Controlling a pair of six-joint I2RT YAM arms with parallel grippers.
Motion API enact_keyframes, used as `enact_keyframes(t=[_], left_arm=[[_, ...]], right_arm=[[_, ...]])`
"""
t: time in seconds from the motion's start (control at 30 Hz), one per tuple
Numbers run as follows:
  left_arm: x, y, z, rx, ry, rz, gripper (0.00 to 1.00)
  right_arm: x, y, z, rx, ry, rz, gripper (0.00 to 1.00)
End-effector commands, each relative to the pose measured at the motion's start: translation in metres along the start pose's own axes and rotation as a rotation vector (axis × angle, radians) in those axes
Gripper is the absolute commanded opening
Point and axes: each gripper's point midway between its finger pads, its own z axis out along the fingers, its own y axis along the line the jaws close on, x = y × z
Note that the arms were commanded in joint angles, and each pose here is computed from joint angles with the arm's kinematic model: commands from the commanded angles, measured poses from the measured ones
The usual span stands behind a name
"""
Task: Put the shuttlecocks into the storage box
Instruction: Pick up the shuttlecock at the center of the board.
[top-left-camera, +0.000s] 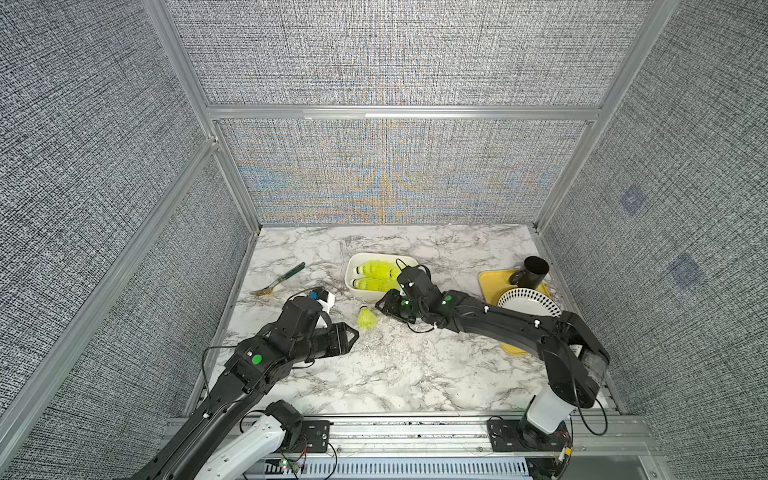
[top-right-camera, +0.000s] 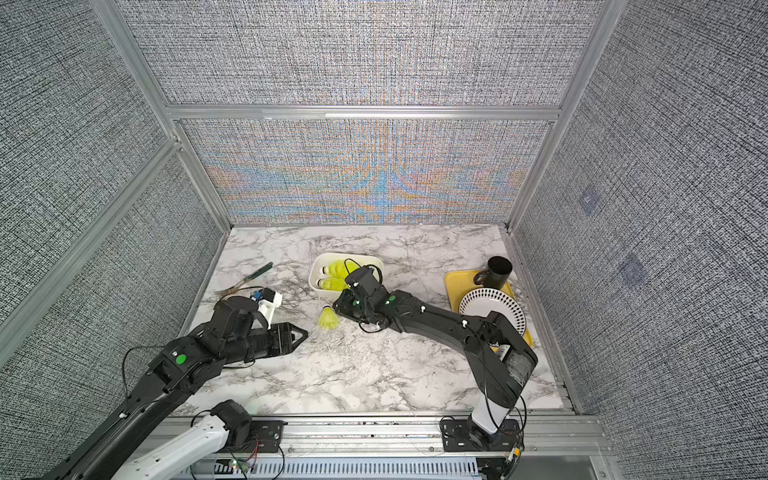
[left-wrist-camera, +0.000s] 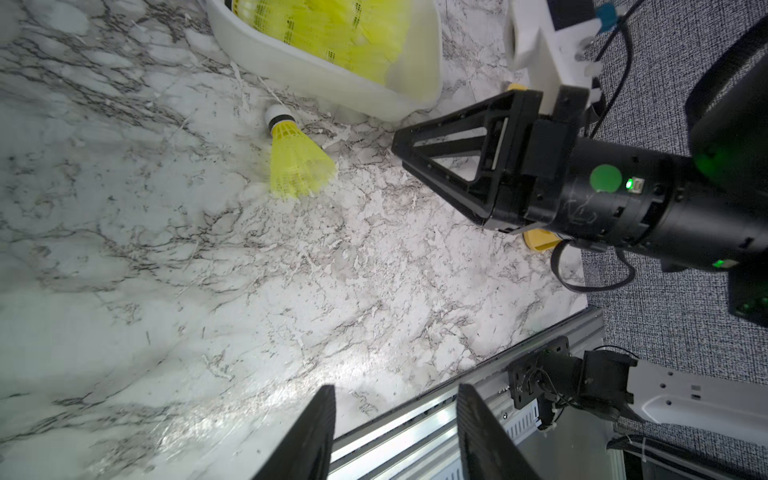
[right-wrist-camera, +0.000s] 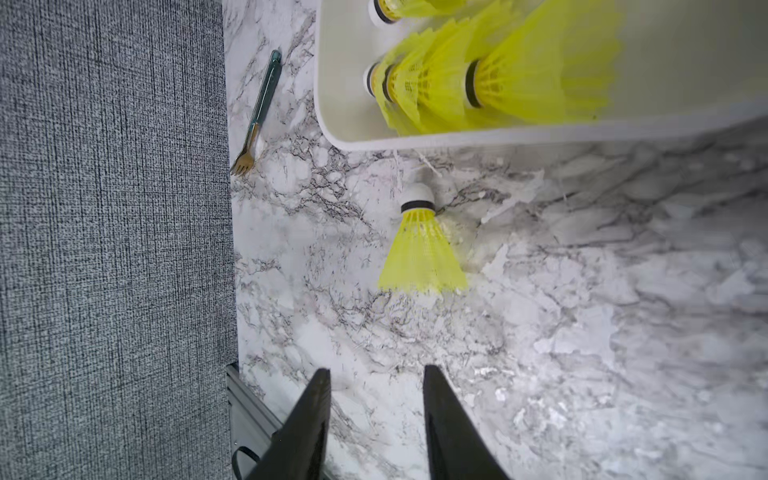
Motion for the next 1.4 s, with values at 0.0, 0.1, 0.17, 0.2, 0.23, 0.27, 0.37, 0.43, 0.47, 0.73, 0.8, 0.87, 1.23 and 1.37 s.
enact_keyframes(t=[0.0,0.1,0.17,0.2,0.23,0.27,0.37,0.43,0.47,0.73,0.8,0.87,1.23,1.37], left_arm=[[0.014,0.012,-0.007,-0.038,0.027,0.014,0.50],[0.020,0.017,-0.014,-0.048,0.027,0.024,0.50],[0.023,0.021,-0.020,-0.059,0.025,0.036,0.50],[0.024,0.023,-0.022,-0.067,0.023,0.040,0.50],[0.026,0.024,-0.025,-0.070,0.021,0.047,0.50],[0.027,0.026,-0.028,-0.076,0.017,0.052,0.50],[0.032,0.031,-0.037,-0.088,0.007,0.061,0.50],[0.035,0.034,-0.041,-0.092,-0.003,0.060,0.50],[0.037,0.036,-0.043,-0.092,-0.007,0.057,0.50],[0.048,0.043,-0.053,-0.085,-0.024,0.038,0.53],[0.048,0.043,-0.054,-0.084,-0.024,0.042,0.53],[0.049,0.043,-0.054,-0.083,-0.020,0.043,0.53],[0.048,0.038,-0.053,-0.063,-0.016,0.048,0.53],[0.048,0.038,-0.053,-0.061,-0.018,0.046,0.53]], right_arm=[[-0.008,0.015,0.002,-0.083,-0.105,0.215,0.39],[0.008,0.010,0.010,-0.090,-0.096,0.317,0.39],[0.019,0.009,0.019,-0.102,-0.081,0.371,0.40],[0.022,0.009,0.022,-0.109,-0.075,0.391,0.40],[0.025,0.009,0.026,-0.119,-0.067,0.415,0.41],[0.028,0.010,0.029,-0.128,-0.062,0.437,0.41],[0.035,0.009,0.037,-0.137,-0.062,0.498,0.43],[0.037,0.005,0.041,-0.141,-0.070,0.544,0.43],[0.038,0.004,0.042,-0.149,-0.078,0.563,0.44],[0.033,0.004,0.060,-0.185,-0.120,0.652,0.45],[0.030,0.004,0.064,-0.185,-0.141,0.659,0.45],[0.029,0.002,0.068,-0.174,-0.155,0.671,0.46],[0.022,-0.009,0.088,-0.138,-0.194,0.725,0.53],[0.020,-0.012,0.091,-0.116,-0.199,0.723,0.54]])
